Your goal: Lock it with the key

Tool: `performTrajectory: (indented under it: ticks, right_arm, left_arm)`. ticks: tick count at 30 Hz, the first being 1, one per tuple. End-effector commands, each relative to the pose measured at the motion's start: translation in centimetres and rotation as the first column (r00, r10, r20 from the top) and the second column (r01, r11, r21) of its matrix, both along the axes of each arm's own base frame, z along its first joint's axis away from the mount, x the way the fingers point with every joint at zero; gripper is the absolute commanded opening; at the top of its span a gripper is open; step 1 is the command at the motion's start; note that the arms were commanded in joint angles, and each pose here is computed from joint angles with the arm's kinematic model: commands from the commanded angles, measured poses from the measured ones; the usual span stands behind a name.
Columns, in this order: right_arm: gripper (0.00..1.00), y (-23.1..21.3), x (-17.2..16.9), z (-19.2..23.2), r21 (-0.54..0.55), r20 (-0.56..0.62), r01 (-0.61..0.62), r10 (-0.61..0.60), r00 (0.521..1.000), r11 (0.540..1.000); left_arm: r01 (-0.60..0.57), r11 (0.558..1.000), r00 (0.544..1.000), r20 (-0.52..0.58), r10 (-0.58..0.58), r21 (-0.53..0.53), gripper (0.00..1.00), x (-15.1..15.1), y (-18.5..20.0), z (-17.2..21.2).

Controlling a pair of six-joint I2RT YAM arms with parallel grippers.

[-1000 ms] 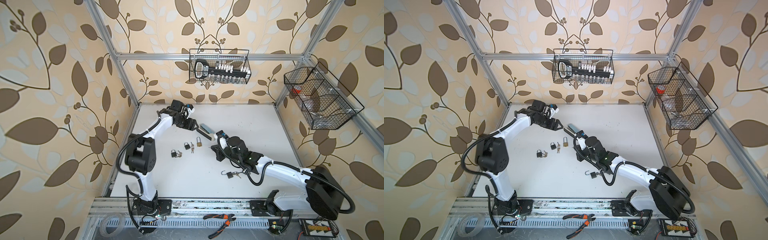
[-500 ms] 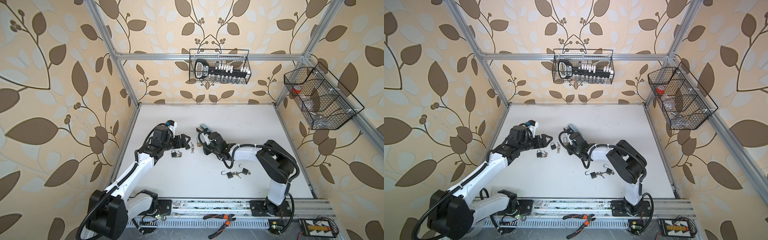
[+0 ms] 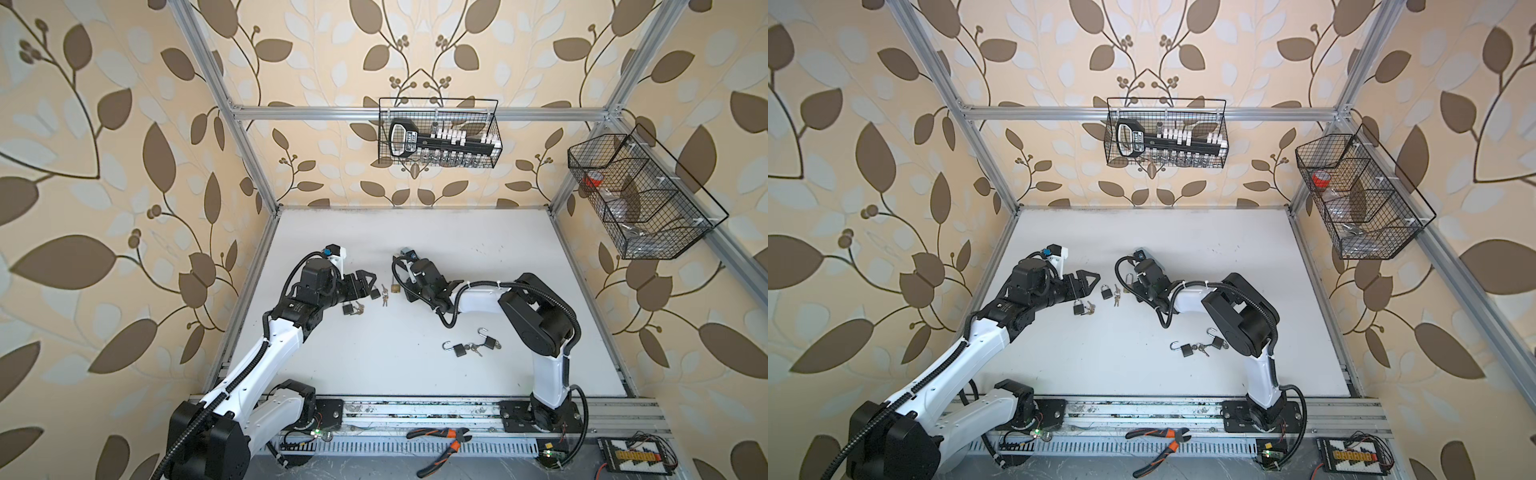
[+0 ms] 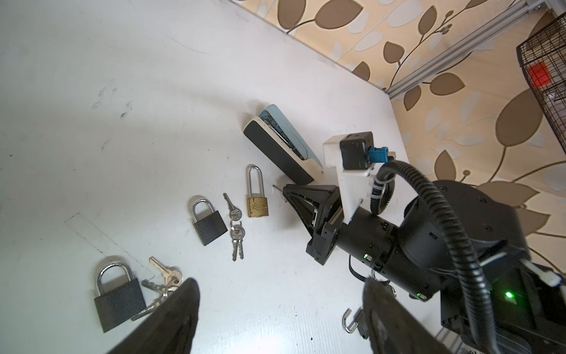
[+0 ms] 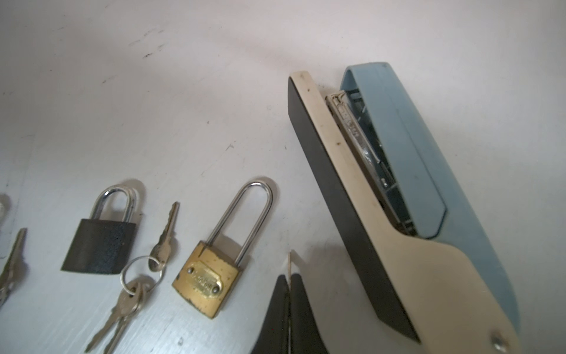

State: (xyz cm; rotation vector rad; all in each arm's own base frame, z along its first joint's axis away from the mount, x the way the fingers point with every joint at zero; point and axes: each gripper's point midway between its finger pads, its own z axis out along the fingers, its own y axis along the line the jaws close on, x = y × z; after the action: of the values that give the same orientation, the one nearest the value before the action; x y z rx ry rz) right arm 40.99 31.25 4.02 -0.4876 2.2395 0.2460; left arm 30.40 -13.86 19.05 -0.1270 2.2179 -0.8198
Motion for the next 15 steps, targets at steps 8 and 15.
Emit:
performTrajectory:
  ticks: [8,15]
  right_arm:
    - [0.16,0.0,0.2,-0.6,-0.008,-0.031,0.001,-0.001,1.000,1.000]
    - [0.27,-1.9,-2.4,3.8,0.037,-0.011,0.002,-0.001,1.000,0.999]
  left_arm:
    - [-0.012,1.000,1.000,0.008,0.012,0.012,0.86,0.1,0.4,0.2]
    - [0.085,0.996,0.996,-0.001,-0.085,0.025,0.93,-1.0,-2.1,-0.1]
